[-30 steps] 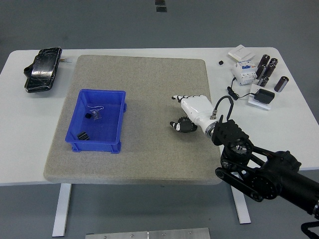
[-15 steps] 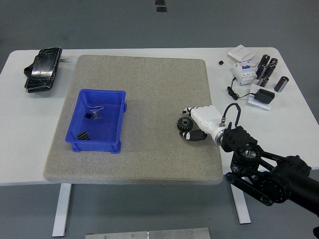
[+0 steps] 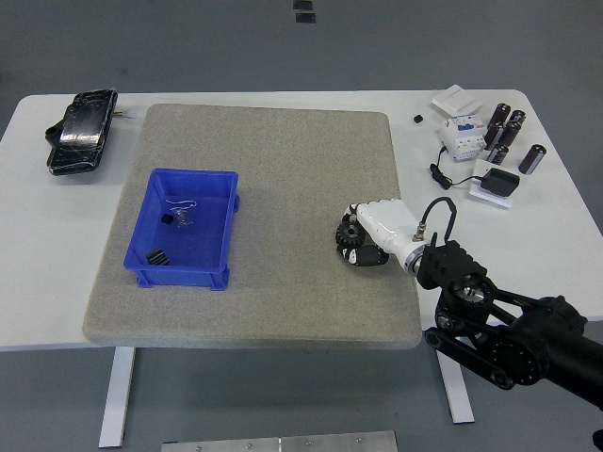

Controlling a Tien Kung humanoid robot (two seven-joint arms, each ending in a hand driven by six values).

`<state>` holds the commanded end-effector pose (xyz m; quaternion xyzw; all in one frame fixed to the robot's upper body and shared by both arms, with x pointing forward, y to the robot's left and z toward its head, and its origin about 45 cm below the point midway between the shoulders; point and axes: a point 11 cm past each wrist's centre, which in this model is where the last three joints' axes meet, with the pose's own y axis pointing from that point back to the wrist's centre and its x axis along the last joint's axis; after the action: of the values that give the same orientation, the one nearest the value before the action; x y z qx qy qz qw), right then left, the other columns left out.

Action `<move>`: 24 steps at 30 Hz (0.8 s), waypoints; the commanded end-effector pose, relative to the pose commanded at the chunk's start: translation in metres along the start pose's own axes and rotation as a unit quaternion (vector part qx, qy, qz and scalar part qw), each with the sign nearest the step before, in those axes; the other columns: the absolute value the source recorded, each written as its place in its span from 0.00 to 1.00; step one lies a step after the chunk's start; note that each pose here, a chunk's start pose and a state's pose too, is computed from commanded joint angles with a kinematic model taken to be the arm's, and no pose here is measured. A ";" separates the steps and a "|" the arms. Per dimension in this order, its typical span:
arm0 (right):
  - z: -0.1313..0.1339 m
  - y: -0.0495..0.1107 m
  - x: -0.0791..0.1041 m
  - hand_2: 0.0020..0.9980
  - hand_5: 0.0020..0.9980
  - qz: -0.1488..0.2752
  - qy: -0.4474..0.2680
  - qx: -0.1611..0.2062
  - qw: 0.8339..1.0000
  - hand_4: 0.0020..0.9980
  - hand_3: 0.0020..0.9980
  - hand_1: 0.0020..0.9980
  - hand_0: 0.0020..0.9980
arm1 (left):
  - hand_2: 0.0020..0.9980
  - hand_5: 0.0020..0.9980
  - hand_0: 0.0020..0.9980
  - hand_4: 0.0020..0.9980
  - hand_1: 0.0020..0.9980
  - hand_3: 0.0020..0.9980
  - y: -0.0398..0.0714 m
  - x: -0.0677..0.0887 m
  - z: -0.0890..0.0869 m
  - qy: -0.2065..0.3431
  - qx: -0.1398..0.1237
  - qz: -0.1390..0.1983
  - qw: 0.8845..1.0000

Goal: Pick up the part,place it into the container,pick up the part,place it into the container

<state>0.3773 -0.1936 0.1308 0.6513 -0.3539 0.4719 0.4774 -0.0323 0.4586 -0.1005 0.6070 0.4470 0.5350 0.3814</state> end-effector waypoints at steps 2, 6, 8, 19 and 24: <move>0.000 0.000 0.001 0.39 0.18 0.003 0.002 0.001 1.000 0.55 0.54 0.44 0.40 | 0.62 0.63 0.68 0.69 0.65 0.61 0.000 0.000 0.001 0.000 -0.001 0.000 1.000; -0.004 -0.003 0.011 0.39 0.18 0.018 0.002 0.009 1.000 0.55 0.54 0.44 0.40 | 0.62 0.63 0.68 0.69 0.65 0.61 0.000 0.000 0.001 0.001 -0.002 0.000 1.000; -0.008 -0.006 0.018 0.38 0.17 0.029 0.000 0.015 0.999 0.54 0.52 0.44 0.39 | 0.62 0.62 0.67 0.68 0.65 0.61 0.000 0.000 0.001 0.001 -0.002 0.000 1.000; -0.104 -0.015 0.057 0.38 0.16 0.079 -0.109 0.120 0.984 0.53 0.52 0.44 0.40 | 0.62 0.62 0.67 0.69 0.65 0.61 0.000 -0.002 0.001 0.001 0.000 -0.001 1.000; -0.140 -0.009 0.054 0.38 0.14 0.068 -0.168 0.158 0.971 0.52 0.52 0.45 0.40 | 0.62 0.62 0.67 0.69 0.65 0.61 0.000 -0.002 0.000 0.000 0.001 -0.001 1.000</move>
<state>0.3627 -0.0578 0.1935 0.7629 -0.3937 0.4368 0.2686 -0.0324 0.4570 -0.1011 0.6068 0.4487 0.5341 0.3810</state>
